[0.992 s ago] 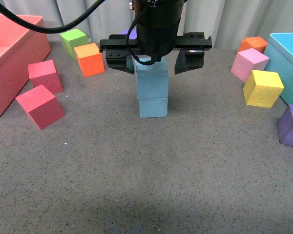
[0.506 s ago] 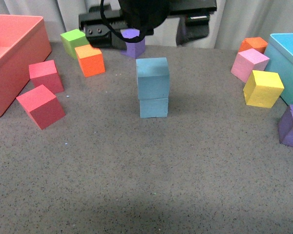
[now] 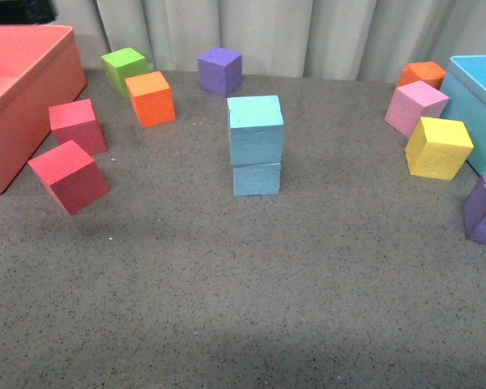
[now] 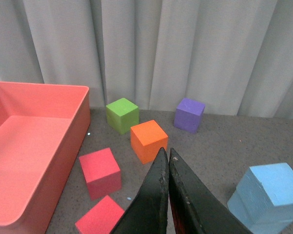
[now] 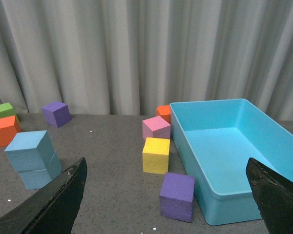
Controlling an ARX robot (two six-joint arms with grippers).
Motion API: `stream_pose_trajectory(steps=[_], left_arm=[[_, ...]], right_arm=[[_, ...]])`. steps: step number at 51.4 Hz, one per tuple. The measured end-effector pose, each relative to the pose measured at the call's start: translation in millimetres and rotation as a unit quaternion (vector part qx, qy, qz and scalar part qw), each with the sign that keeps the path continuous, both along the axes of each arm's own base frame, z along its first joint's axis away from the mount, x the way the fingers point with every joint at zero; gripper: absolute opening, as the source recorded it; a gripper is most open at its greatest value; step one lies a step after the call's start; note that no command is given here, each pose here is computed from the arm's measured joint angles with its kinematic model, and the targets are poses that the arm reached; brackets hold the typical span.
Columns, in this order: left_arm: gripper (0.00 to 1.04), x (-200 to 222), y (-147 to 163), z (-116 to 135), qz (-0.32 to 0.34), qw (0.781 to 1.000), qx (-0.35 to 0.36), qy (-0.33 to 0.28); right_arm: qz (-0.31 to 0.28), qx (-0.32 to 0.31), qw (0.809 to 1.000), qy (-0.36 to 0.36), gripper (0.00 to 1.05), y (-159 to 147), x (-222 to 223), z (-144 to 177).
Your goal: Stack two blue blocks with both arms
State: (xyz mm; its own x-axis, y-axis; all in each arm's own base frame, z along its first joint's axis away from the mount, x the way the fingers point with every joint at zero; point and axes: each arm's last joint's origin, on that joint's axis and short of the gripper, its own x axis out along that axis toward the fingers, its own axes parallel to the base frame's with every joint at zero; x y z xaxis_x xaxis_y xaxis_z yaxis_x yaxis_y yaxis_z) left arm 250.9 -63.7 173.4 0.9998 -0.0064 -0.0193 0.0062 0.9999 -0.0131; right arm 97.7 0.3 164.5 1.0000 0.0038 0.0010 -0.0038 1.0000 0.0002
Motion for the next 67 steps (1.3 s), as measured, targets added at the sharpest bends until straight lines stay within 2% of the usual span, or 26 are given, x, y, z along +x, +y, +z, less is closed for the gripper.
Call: stream_pose_trajectory(steps=[9,14,37,67], left_arm=[[0.04,-31,23,-5,-0.002,1.000,0.000,-0.014],[0.04,-49,34,-14,0.003,1.000,0.004,0.002],[0.04,-98,62,-11,0.002,1.000,0.003,-0.002],[0.04,-126,63,-1,0.003,1.000,0.003,-0.019]], right_arm=[[0.000,0.000,1.000,0.000,0.95,0,0,0],[0.000,0.000,1.000,0.000,0.95,0,0,0],[0.000,0.000,1.000,0.000,0.95,0,0,0],[0.000,0.000,1.000,0.000,0.95,0,0,0]])
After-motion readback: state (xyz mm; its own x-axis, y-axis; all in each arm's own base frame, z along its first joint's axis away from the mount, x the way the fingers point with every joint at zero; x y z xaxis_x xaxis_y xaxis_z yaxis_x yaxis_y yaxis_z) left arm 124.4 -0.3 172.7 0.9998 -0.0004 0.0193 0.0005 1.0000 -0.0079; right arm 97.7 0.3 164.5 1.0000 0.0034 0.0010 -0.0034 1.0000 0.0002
